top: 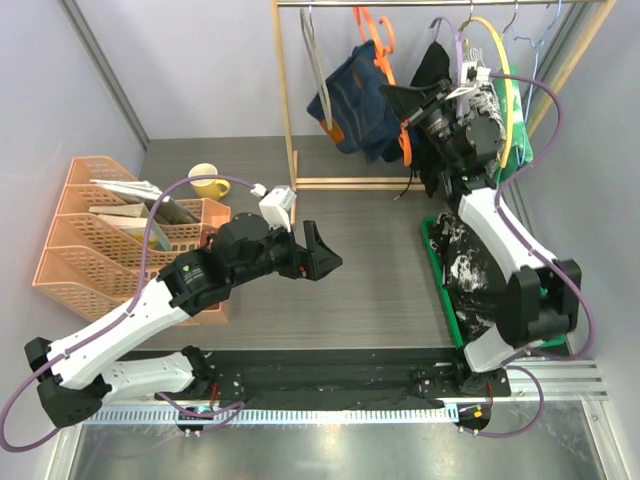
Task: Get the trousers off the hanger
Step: Grab a hanger with trousers on it with the right arm, then pass the hanger from the right arm to the left
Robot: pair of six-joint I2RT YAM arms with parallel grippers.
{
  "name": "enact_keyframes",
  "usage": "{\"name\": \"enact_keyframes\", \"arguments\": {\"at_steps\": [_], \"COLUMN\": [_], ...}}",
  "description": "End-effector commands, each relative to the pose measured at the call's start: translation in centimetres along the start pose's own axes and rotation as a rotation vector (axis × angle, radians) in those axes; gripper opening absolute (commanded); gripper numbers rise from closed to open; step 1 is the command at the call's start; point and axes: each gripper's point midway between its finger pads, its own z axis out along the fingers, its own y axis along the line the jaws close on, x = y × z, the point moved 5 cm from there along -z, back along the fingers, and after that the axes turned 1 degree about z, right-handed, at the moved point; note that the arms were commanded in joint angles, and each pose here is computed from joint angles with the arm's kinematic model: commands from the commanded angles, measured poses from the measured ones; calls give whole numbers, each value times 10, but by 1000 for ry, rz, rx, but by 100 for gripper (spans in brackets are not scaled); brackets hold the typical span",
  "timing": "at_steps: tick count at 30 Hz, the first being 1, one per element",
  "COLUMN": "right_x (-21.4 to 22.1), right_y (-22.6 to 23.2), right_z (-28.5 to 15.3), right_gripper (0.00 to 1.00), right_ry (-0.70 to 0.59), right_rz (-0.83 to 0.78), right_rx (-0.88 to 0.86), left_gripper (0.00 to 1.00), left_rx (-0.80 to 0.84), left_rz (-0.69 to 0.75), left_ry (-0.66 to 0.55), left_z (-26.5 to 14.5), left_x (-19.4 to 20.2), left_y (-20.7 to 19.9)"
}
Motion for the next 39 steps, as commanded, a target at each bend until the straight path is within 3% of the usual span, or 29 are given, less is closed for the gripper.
{"name": "enact_keyframes", "arguments": {"at_steps": [1,13,19,23,31,39], "right_x": [-45,-17,10,15,16,9], "right_y": [78,124,126,133,121,125], "right_z": [-26,-131,-168,-175,-179,-173], "right_gripper": [1,1,1,1,1,1], "right_ry": [-111,181,321,308,204,23], "right_rz": [-88,111,200,331,490,615], "right_rx": [-37,254,313,300,433,443], "left_gripper": [89,88,88,86,81,68], "left_rx": [111,346,502,540,630,543], "left_rz": [-15,-166,-286,-286,-297,-213], "left_ry": [-104,-166,-176,-149,-144,-175], "left_z": [-28,-75,-69,-54,-18,18], "left_x": [-31,-55,-67,-71,-77,-64], "left_y": [-26,-69,-94,-104,-124,-138]}}
